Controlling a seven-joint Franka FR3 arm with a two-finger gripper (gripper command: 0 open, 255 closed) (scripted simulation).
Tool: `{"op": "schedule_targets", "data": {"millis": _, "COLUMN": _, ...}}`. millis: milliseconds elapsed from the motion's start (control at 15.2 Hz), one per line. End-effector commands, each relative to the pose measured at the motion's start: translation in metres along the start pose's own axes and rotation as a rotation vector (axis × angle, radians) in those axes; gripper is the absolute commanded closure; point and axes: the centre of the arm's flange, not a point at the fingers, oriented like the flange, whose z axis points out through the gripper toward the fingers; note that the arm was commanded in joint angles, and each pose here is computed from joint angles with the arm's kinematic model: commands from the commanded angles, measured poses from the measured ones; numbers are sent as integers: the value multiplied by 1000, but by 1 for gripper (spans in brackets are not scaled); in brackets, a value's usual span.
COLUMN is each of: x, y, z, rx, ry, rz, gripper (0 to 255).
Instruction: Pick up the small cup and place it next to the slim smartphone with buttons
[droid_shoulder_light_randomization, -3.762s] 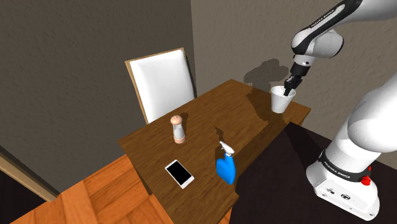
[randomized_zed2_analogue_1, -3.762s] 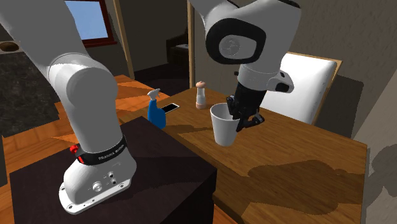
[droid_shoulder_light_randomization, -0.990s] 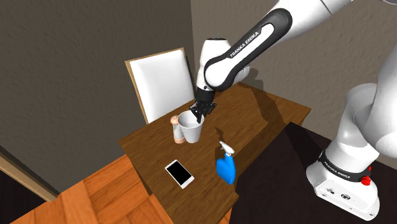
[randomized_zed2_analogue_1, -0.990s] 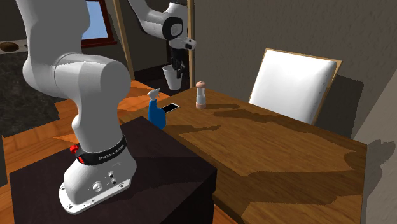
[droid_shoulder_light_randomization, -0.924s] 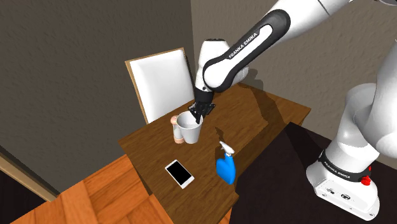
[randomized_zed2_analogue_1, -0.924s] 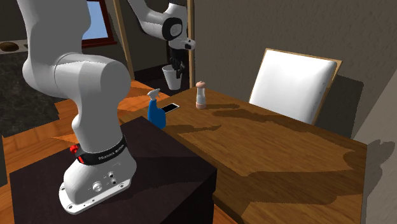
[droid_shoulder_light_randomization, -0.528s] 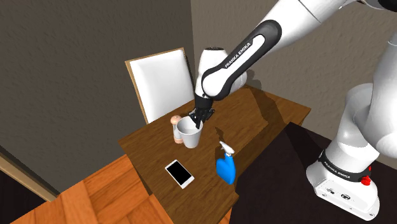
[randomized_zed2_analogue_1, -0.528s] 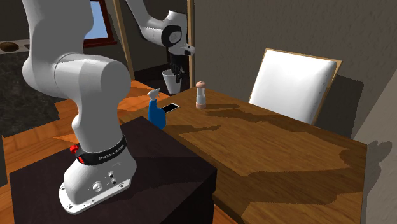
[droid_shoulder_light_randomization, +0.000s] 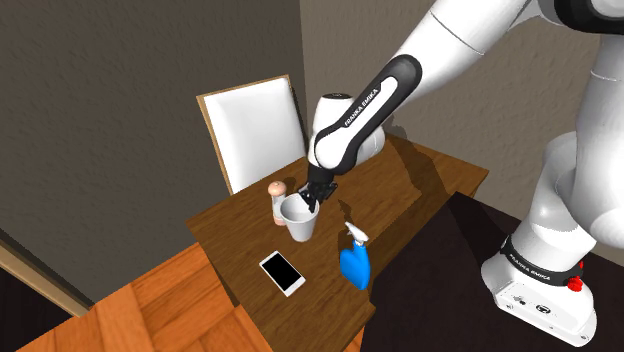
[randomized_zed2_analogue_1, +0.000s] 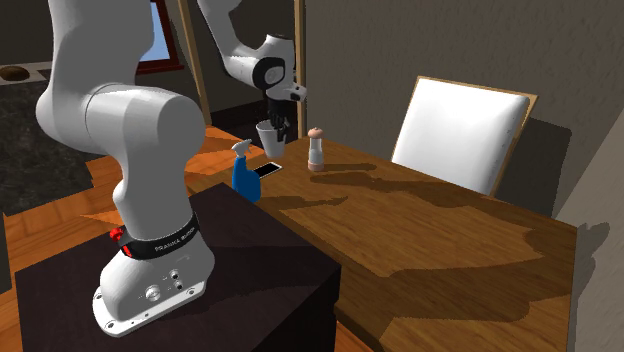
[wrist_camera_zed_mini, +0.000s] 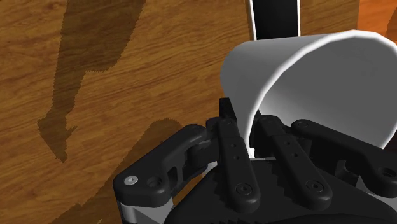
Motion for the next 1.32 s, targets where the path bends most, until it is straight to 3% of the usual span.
{"op": "schedule_targets", "data": {"millis": 0, "x": 1, "y": 2, "z": 10, "rx": 0, "ry": 1, "rz": 0, "gripper": 255}}
{"op": "schedule_targets", "data": {"millis": 1254, "x": -3, "y": 23, "z": 108, "rx": 0, "ry": 1, "rz": 0, "gripper": 255}}
